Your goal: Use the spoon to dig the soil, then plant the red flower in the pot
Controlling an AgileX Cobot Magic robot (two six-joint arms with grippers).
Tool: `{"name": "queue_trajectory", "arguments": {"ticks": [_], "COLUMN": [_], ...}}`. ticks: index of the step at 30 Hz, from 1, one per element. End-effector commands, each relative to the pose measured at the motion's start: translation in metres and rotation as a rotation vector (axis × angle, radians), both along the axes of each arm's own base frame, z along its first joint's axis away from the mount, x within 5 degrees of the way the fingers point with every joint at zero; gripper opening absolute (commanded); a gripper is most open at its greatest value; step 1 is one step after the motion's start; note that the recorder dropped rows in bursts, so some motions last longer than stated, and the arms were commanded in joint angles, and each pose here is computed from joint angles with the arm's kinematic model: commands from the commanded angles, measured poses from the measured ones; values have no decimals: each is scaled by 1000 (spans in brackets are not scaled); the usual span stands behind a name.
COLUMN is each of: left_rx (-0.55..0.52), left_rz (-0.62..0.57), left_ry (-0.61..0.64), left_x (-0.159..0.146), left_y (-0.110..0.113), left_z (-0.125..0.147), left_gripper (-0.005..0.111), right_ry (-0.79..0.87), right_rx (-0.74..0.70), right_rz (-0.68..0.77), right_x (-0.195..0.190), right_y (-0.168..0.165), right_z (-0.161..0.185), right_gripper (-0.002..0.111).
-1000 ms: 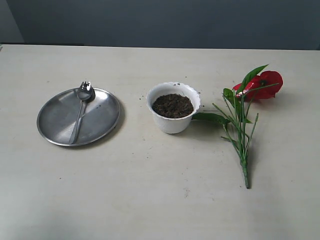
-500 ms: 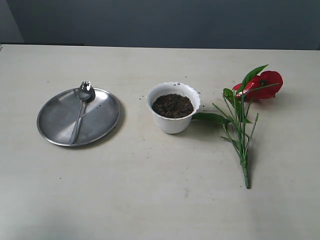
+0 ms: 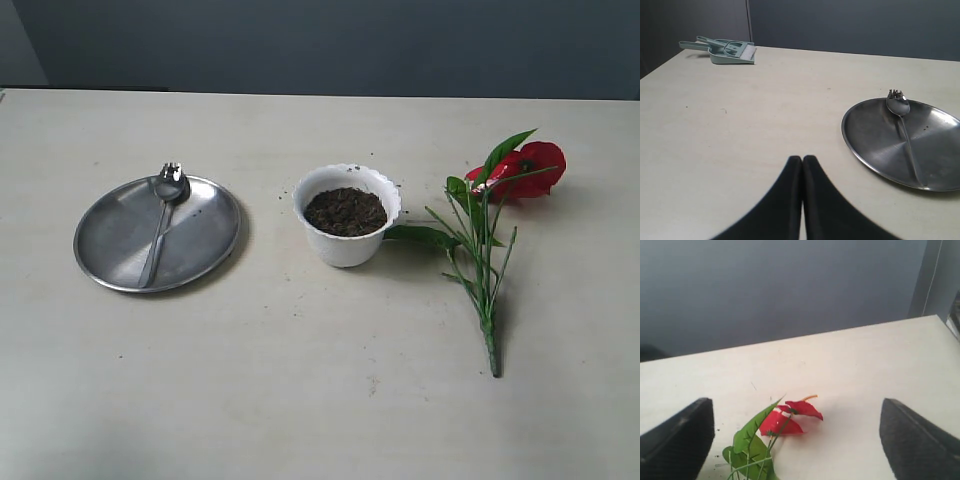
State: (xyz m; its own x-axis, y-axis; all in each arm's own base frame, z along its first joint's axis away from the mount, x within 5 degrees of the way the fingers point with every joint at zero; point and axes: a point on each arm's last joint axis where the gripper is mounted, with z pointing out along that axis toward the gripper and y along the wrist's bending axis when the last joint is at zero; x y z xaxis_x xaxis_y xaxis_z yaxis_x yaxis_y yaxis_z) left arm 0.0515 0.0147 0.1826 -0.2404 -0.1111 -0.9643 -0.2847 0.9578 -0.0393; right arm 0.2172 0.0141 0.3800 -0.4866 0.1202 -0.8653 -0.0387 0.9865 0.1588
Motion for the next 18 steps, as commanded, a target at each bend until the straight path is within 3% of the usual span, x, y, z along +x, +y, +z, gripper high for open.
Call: {"name": "queue_trajectory", "arguments": {"ticks": [1, 7, 18], "left_rx": [3, 3, 3], "left_rz": [-1, -1, -1], "left_ry": [-16, -16, -16], "left_x": [0, 0, 0], "left_y": [0, 0, 0], "left_z": [0, 0, 0], "left_gripper": [0, 0, 0], "right_ry": [5, -133, -37], "right_rx": [-9, 90, 85], "right_rz": [-6, -41, -12], "right_x": [13, 24, 19], "right_y": [-1, 0, 2], "right_z": [-4, 5, -2], "right_gripper": [84, 84, 84]}}
